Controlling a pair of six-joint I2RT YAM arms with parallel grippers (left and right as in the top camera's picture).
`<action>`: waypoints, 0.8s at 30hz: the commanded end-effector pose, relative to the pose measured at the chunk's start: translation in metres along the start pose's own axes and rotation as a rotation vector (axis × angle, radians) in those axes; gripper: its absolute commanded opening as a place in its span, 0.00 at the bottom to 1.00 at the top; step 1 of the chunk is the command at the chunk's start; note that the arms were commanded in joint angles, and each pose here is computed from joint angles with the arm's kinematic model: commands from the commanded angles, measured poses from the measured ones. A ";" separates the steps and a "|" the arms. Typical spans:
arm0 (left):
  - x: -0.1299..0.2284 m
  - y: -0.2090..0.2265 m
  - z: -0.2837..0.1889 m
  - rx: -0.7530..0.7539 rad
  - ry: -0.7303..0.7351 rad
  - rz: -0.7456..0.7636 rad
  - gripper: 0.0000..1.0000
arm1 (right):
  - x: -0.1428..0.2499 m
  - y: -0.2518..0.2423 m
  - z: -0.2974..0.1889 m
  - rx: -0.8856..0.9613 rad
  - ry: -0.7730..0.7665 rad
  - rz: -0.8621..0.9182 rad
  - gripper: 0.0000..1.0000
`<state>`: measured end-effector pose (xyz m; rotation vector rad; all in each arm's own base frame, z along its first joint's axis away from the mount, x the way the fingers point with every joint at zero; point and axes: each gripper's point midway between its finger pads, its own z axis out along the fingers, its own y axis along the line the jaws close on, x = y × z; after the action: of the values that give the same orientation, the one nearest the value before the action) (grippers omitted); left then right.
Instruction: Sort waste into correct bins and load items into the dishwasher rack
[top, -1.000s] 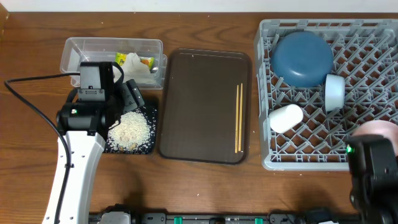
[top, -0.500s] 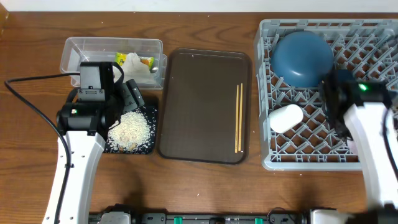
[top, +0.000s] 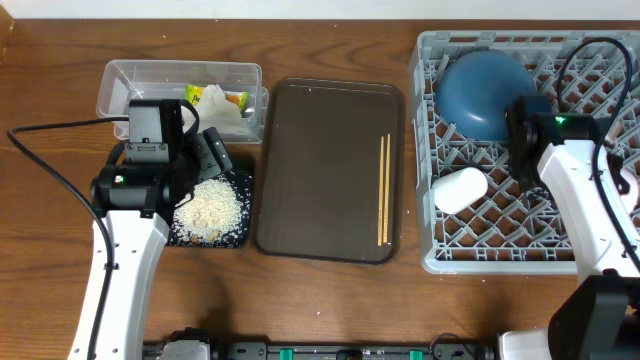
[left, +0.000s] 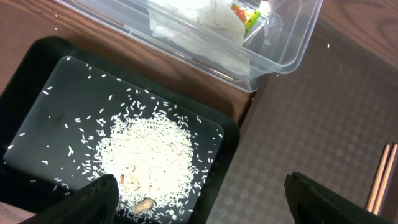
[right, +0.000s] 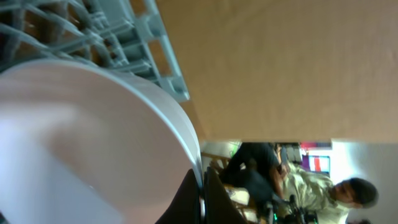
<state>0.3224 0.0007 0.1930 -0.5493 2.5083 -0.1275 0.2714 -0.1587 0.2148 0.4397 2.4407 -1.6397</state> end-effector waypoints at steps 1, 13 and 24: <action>-0.004 0.001 -0.001 -0.004 -0.008 -0.009 0.88 | -0.011 0.014 -0.001 -0.069 -0.029 -0.226 0.01; -0.004 0.001 -0.001 -0.004 -0.008 -0.009 0.88 | -0.011 0.024 0.002 -0.134 -0.026 -0.334 0.01; -0.004 0.001 -0.001 -0.004 -0.008 -0.009 0.88 | -0.011 0.024 0.003 -0.131 -0.042 -0.586 0.01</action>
<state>0.3223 0.0007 0.1929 -0.5497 2.5087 -0.1281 0.2890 -0.1490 0.1923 -0.2502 2.7738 -1.5783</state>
